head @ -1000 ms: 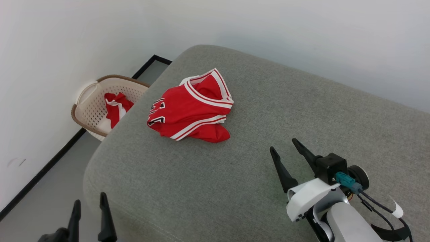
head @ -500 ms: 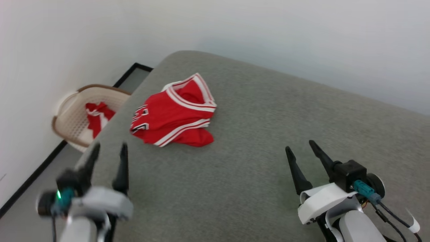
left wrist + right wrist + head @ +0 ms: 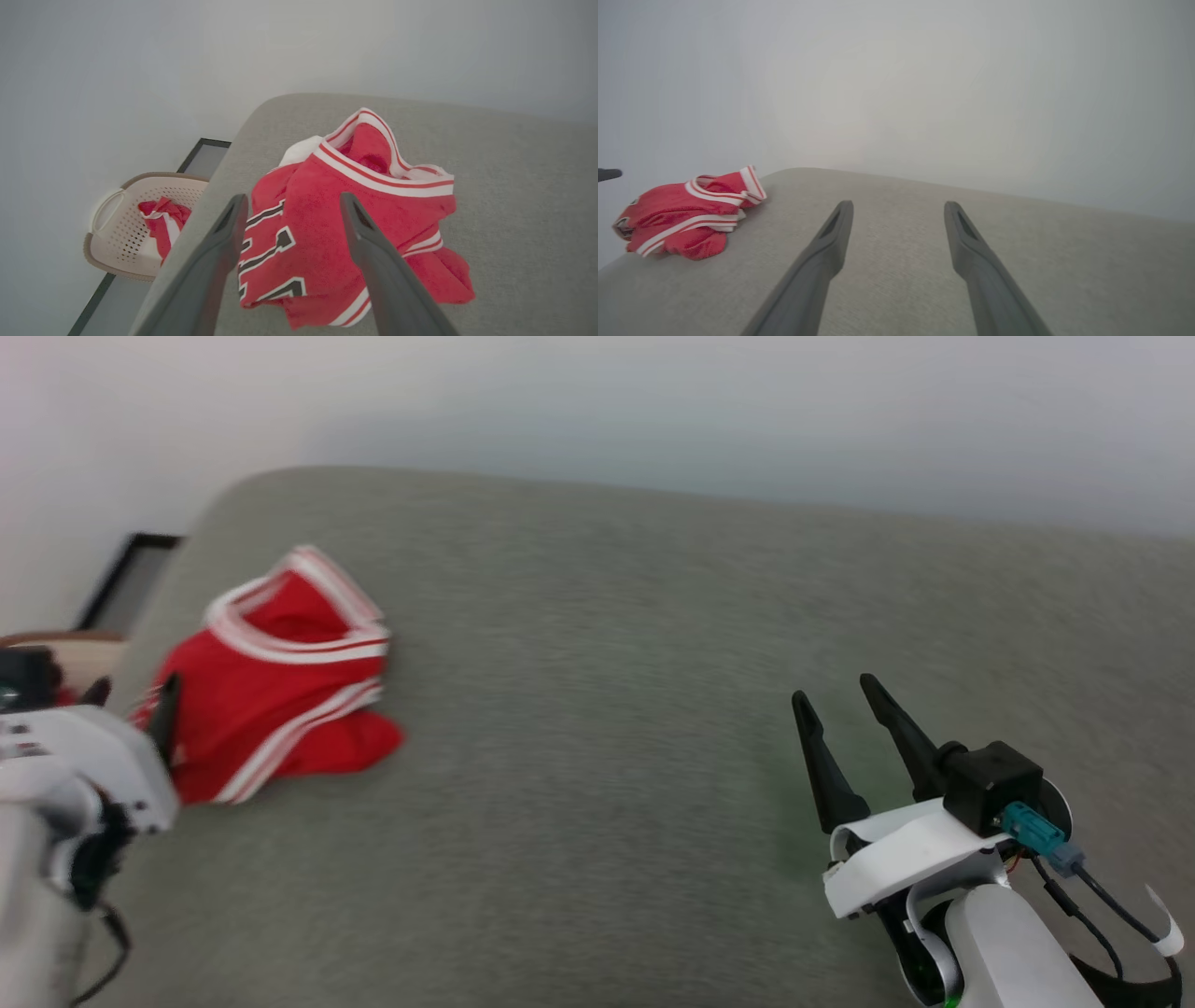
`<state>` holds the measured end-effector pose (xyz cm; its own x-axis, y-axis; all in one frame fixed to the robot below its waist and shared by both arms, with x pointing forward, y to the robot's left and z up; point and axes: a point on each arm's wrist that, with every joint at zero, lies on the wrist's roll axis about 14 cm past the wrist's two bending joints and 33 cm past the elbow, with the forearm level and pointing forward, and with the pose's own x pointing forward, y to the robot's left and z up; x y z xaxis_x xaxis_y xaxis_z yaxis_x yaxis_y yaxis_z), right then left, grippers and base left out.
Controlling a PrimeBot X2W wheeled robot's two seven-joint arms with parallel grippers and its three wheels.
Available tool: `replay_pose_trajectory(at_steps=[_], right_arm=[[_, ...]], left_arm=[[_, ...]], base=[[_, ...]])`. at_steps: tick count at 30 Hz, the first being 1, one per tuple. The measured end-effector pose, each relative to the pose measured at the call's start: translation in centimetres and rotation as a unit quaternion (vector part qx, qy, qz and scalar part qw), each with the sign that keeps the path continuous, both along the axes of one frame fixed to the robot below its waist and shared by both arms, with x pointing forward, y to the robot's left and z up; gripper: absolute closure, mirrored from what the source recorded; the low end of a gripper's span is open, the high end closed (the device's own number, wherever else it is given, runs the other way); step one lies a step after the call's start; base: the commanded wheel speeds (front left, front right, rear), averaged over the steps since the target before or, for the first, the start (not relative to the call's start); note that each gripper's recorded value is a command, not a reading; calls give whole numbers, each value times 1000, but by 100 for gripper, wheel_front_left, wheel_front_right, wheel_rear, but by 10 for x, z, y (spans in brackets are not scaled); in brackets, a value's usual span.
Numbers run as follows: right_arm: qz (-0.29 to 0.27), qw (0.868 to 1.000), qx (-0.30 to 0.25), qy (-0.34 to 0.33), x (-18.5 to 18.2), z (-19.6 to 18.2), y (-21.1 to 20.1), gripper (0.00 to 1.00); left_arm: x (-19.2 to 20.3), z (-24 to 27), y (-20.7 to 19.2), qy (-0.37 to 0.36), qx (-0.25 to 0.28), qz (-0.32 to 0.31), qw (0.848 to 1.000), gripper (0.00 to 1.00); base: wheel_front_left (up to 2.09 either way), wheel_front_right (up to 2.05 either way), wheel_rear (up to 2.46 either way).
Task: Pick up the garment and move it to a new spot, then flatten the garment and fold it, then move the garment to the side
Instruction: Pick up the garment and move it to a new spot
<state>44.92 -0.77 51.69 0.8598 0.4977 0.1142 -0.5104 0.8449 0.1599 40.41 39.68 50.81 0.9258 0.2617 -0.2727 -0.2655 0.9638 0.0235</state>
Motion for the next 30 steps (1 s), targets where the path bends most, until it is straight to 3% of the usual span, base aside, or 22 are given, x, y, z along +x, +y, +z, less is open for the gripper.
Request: replay_pose_trajectory(at_steps=[6, 12, 20, 22, 23, 24, 25, 30], right_arm=[[-68, 997, 2, 29, -1, -20, -54, 0], [-116, 992, -9, 47, -8, -34, -93, 0], [-134, 989, -18, 60, -4, -48, -109, 0], [-135, 989, -17, 58, -3, -47, -110, 0], [-135, 989, -17, 57, -2, -47, -111, 0], [-134, 989, -17, 57, -3, -47, -110, 0], [-132, 990, -16, 56, -3, -46, -109, 0], [-127, 990, -15, 54, -9, -43, -105, 0]], left_arm=[[35, -51, -21, 139, -45, -36, 989, 0], [51, -102, -53, 251, -94, -61, 961, 0], [64, -146, -65, 328, -126, -60, 934, 2], [67, -152, -67, 334, -126, -61, 932, 32], [69, -154, -67, 333, -126, -61, 932, 69], [70, -155, -67, 330, -126, -60, 934, 95], [72, -154, -68, 326, -125, -60, 935, 100], [80, -142, -72, 276, -109, -69, 952, 100]], base=[[0, 0, 0], [0, 0, 0], [0, 0, 0], [0, 0, 0], [0, 0, 0], [0, 0, 0], [0, 0, 0], [0, 0, 0]])
